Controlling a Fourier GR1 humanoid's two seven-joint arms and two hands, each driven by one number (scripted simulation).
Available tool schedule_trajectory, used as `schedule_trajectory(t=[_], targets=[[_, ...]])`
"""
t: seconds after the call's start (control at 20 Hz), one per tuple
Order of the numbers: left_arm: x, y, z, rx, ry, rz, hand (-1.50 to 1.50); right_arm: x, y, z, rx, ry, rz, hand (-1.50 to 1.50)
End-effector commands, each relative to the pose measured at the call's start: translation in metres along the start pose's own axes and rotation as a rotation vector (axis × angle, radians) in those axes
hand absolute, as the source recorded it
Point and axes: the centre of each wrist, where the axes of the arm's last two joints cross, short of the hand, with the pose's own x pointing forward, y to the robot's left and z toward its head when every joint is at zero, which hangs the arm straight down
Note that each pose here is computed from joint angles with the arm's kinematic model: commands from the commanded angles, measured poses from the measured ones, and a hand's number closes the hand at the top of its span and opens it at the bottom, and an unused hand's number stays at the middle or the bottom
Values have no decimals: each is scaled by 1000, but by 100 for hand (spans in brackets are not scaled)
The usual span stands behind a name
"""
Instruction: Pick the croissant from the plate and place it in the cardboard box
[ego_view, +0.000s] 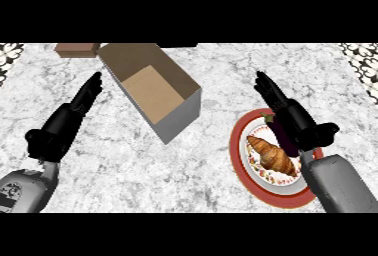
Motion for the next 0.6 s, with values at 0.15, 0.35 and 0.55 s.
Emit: schedule_trajectory(t=[0.15,0.35,0.55], targets=[[-34,23,23,166,144,-43,0,35,7,-14,189,-265,-140,-150],[-60,10,43,226,273,9,0,48,-49,0,78,-221,479,150],[-61,0,52,247,272,11,0,-21,-34,20,-96,-234,-5,-150]])
